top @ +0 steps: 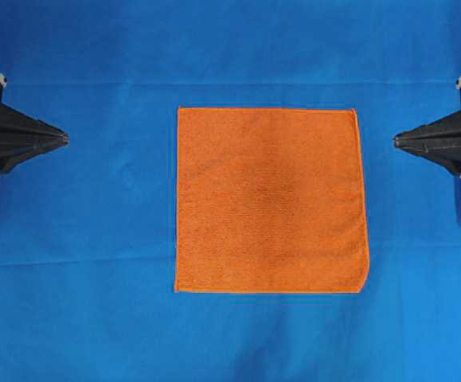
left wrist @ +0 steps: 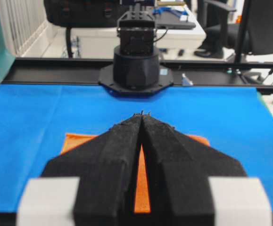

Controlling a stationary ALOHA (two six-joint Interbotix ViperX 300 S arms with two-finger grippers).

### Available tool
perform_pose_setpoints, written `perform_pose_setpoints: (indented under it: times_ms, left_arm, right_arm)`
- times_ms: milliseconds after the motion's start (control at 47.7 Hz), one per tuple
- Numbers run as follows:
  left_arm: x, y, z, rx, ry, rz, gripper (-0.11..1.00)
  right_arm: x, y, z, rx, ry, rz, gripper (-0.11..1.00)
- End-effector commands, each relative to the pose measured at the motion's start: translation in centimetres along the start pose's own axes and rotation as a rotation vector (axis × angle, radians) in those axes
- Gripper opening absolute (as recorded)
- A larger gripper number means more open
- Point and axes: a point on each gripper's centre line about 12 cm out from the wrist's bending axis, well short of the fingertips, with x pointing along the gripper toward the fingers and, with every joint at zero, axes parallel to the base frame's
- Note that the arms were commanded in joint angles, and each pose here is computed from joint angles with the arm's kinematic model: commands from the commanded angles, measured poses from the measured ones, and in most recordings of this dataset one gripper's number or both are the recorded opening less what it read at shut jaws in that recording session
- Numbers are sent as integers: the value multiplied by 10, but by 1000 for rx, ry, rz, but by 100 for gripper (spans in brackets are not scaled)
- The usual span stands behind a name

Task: Fold the orange towel.
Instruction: 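Move both grippers toward the far corners of the orange towel, then grasp the far left and far right towel corners with both grippers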

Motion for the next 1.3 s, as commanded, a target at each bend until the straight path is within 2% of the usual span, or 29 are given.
perform_pose_setpoints:
  times_ms: [0,251,419,608,692,754,922,985,1111,1278]
  left_arm:
    - [10,4,6,-21,0,23,0]
    - [41,13,-10,-35,77,61,0]
    - [67,30,-34,-52,173,123,0]
    - [96,55,-64,-114,285,206,1]
    - [104,68,-80,-141,331,246,13]
    - [110,78,-92,-163,364,276,29]
    - [128,96,-125,-188,452,320,77]
    - [133,101,-137,-196,481,332,90]
    - [140,112,-166,-209,538,358,92]
    - [141,126,-200,-220,584,393,92]
  right_arm:
    - [4,-1,7,16,-9,-4,0]
    - [14,-14,-8,77,177,-73,0]
    - [14,-37,-28,122,296,-189,0]
    - [12,-70,-62,197,462,-346,0]
    - [12,-82,-80,224,533,-401,1]
    - [11,-92,-97,244,594,-441,6]
    - [12,-106,-135,270,704,-491,55]
    - [14,-109,-147,274,723,-501,61]
    - [14,-116,-169,279,753,-523,56]
    - [10,-125,-192,286,780,-555,56]
